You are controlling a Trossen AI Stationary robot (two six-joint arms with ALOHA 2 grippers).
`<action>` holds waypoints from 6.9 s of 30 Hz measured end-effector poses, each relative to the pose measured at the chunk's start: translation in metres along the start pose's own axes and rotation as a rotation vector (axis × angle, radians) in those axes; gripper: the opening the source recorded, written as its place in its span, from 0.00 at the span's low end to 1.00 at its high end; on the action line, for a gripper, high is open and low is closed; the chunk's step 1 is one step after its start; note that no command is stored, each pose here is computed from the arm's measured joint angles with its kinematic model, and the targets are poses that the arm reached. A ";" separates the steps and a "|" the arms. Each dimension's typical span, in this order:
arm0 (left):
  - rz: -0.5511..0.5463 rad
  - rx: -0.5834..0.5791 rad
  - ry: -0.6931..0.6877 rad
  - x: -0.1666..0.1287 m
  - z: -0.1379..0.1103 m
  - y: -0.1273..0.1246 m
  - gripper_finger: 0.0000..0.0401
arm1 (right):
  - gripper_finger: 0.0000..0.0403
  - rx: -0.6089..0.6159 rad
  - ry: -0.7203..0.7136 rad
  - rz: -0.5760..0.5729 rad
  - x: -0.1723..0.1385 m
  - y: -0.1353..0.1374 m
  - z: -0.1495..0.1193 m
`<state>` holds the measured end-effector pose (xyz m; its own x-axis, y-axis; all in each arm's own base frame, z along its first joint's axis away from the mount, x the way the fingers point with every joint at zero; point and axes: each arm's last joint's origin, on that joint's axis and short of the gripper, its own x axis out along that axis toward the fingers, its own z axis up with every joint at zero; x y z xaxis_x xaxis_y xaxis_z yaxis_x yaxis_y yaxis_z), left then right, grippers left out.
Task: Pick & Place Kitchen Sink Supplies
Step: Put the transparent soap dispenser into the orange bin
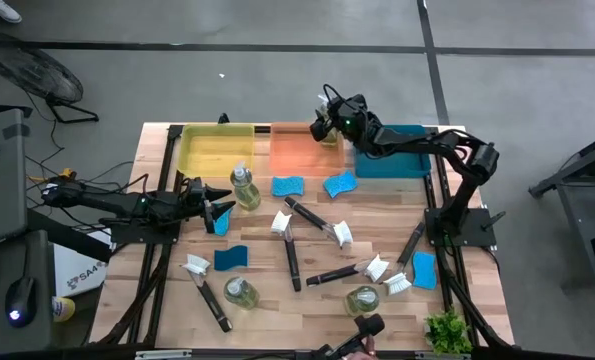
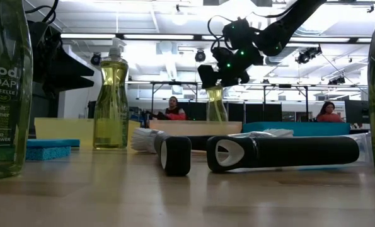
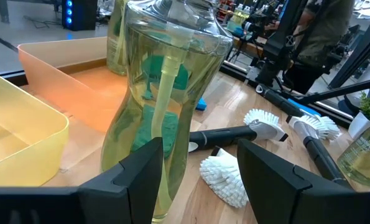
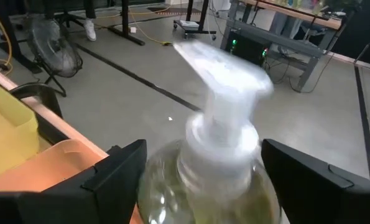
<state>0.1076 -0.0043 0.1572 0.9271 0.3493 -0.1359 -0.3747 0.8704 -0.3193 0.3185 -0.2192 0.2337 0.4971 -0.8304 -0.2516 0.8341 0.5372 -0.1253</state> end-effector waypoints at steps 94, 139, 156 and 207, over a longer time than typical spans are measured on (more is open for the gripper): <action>0.000 0.000 0.000 0.000 0.000 0.000 0.50 | 0.88 -0.380 0.182 1.409 -0.389 0.093 -0.106; 0.000 0.000 0.000 0.000 0.000 0.000 0.50 | 0.69 -0.188 0.089 1.245 -0.398 0.124 -0.070; 0.000 0.000 0.000 0.000 0.000 0.000 0.50 | 0.69 -0.112 0.058 0.863 -0.348 0.124 0.018; 0.001 0.000 0.000 0.000 0.000 0.000 0.50 | 0.70 0.418 0.106 -0.230 -0.083 0.058 0.010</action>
<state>0.1076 -0.0043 0.1570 0.9269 0.3496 -0.1363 -0.3752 0.8704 -0.3189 0.3280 -0.1205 0.2574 0.2797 -0.8894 -0.3615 0.9549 0.2184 0.2013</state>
